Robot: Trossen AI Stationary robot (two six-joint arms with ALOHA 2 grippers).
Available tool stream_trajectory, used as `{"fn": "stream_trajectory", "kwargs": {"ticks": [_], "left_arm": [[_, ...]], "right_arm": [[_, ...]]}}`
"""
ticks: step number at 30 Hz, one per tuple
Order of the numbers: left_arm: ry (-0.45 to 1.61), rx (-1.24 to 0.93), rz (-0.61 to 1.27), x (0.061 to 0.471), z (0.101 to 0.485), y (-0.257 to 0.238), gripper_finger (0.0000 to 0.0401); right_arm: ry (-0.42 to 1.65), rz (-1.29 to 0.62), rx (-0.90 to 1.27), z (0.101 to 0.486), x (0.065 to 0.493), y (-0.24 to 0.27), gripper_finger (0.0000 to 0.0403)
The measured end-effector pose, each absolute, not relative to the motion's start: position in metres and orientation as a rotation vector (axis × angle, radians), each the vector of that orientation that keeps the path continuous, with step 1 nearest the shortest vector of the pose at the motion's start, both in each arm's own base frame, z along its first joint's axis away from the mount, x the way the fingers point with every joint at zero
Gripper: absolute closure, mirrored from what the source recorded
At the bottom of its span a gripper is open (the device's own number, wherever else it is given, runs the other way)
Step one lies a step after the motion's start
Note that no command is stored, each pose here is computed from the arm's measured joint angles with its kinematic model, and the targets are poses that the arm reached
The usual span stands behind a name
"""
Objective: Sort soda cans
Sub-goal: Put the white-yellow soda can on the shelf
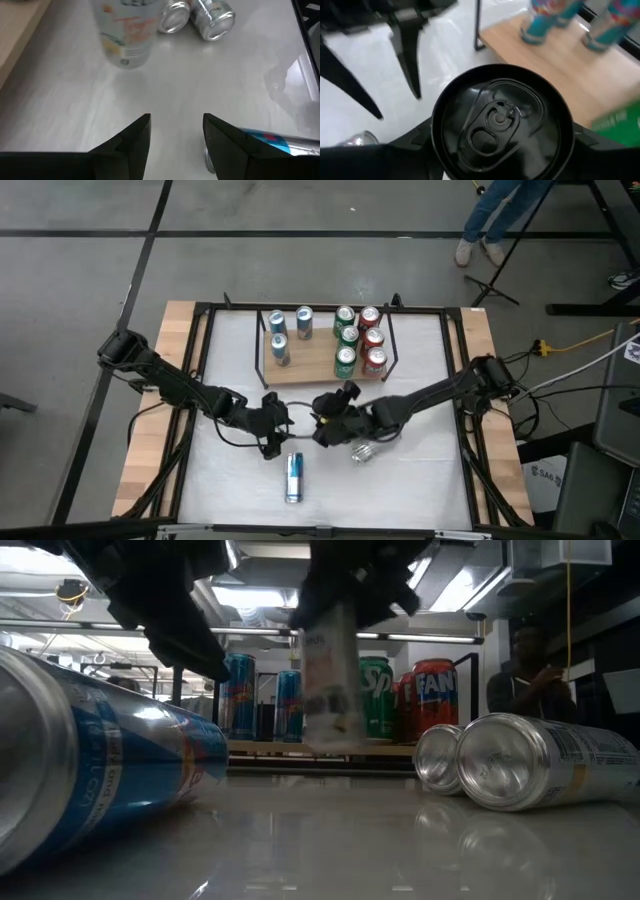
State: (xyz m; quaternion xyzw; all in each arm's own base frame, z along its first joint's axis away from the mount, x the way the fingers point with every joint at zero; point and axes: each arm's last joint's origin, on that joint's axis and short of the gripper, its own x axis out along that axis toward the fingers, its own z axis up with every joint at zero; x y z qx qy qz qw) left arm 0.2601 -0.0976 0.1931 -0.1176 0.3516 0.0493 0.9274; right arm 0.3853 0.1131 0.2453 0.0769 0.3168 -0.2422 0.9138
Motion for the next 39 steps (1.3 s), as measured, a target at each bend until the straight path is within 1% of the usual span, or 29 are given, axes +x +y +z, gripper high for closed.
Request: {"fn": "stream_trajectory", "kwargs": {"ticks": [11,25,34,39], "left_arm": [[0.702,-0.228,0.135,0.26,0.194,-0.097,0.0227],[0.649,-0.188,0.244,0.261,0.195,-0.093,0.0227],[0.634,-0.177,0.275,0.261,0.195,-0.092,0.0227],[0.625,-0.172,0.291,0.261,0.195,-0.091,0.0227]], "right_arm": [[0.577,-0.259,0.07,0.28,0.404,0.045,0.0155],[0.617,-0.035,-0.021,0.28,0.402,-0.059,0.0153],[0.577,0.152,-0.079,0.281,0.394,-0.095,0.0153],[0.583,0.197,-0.063,0.27,0.395,-0.109,0.0153]]}}
